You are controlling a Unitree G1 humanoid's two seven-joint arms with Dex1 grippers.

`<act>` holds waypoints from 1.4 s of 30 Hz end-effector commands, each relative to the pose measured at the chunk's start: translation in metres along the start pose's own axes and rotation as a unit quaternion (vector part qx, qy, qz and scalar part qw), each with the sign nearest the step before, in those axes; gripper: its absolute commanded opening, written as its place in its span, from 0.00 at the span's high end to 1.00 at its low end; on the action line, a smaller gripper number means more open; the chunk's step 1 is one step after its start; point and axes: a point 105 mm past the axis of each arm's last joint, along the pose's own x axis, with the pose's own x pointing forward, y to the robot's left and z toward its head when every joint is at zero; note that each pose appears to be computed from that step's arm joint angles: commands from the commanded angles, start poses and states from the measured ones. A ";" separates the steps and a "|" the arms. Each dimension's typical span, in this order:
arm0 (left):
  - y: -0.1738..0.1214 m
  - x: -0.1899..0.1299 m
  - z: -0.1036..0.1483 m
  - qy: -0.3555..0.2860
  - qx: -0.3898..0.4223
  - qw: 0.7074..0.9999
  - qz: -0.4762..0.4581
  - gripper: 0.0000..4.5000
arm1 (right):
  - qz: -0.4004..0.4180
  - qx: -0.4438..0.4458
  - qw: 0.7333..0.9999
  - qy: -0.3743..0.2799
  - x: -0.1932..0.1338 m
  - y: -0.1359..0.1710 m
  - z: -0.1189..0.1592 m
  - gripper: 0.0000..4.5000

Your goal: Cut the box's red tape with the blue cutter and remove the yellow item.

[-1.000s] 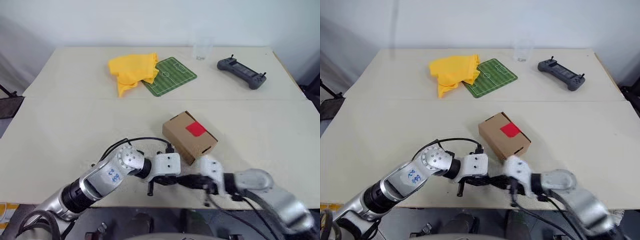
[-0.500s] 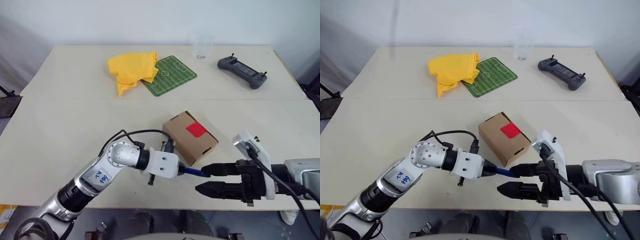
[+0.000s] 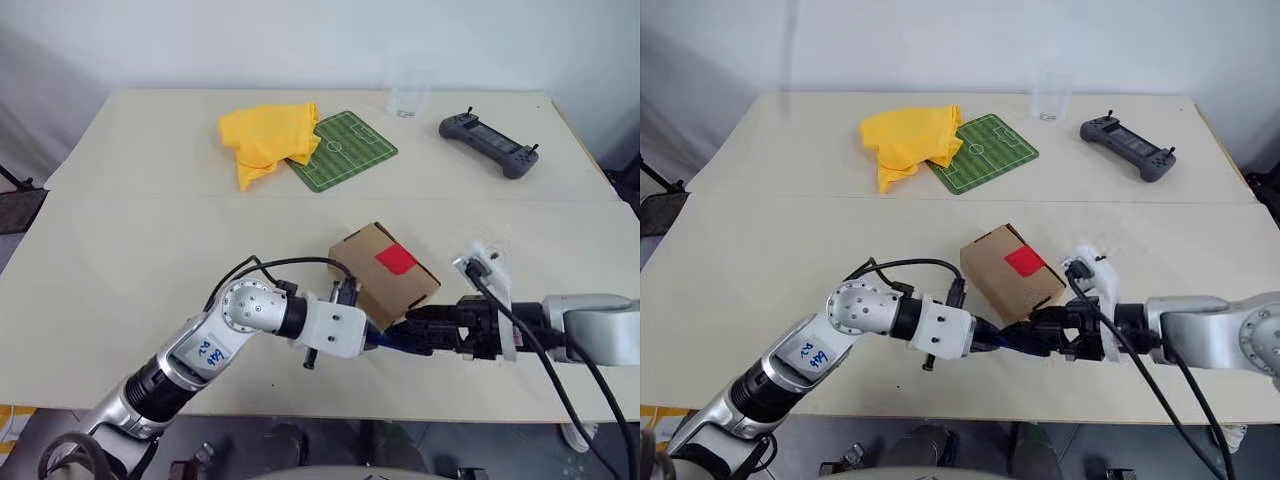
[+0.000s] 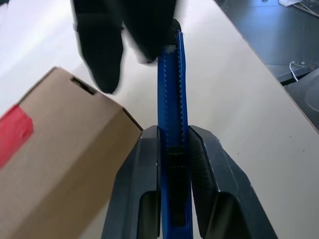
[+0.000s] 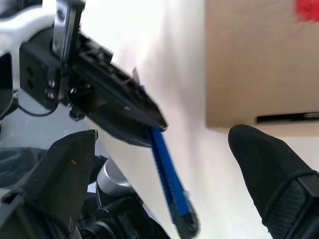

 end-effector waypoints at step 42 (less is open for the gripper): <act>0.016 0.001 0.020 -0.019 0.030 0.999 0.015 0.90 | 0.033 0.090 0.995 -0.036 0.017 -0.009 -0.011 0.98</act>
